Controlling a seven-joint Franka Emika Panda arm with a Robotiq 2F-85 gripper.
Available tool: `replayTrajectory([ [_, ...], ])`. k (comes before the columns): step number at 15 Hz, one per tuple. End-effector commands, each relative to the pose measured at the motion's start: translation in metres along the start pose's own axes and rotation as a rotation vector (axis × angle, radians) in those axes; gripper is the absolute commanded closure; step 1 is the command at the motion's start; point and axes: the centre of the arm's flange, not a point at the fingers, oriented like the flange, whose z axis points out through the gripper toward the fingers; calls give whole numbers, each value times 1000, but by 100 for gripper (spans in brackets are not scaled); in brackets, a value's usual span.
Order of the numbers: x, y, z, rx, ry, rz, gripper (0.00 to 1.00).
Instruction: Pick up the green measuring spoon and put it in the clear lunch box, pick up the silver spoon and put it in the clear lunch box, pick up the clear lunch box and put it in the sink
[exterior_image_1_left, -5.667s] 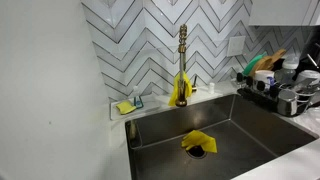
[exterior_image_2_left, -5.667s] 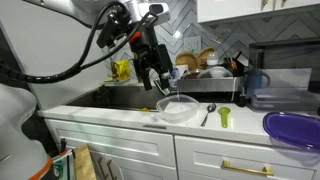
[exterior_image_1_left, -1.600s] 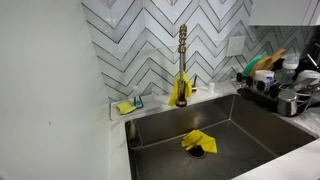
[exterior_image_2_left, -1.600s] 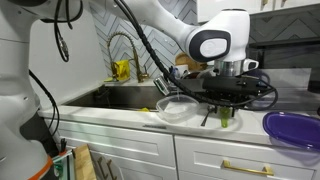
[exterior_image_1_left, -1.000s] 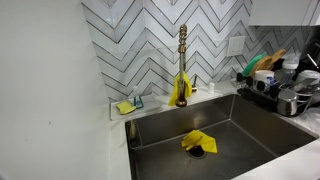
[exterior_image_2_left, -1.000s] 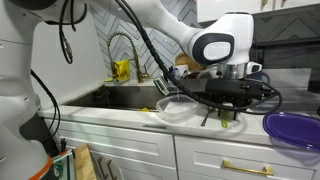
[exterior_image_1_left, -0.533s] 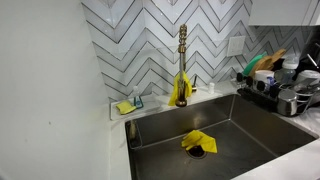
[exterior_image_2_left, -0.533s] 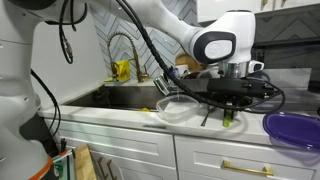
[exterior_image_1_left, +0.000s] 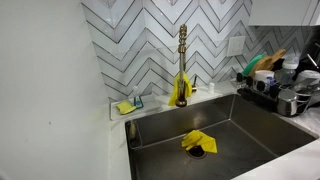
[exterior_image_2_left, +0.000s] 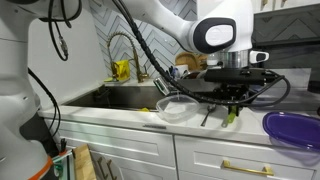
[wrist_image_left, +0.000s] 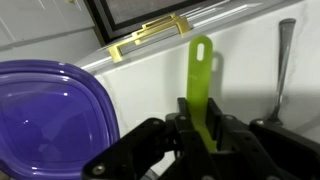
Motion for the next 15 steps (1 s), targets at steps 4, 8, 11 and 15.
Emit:
replayTrajectory([
  [4, -41, -66, -41, 98, -90, 155, 95],
  [8, -51, -99, -59, 133, -119, 191, 95],
  [11, -38, -91, -59, 125, -106, 175, 79],
  [15, -49, -110, -71, 129, -96, 181, 79],
])
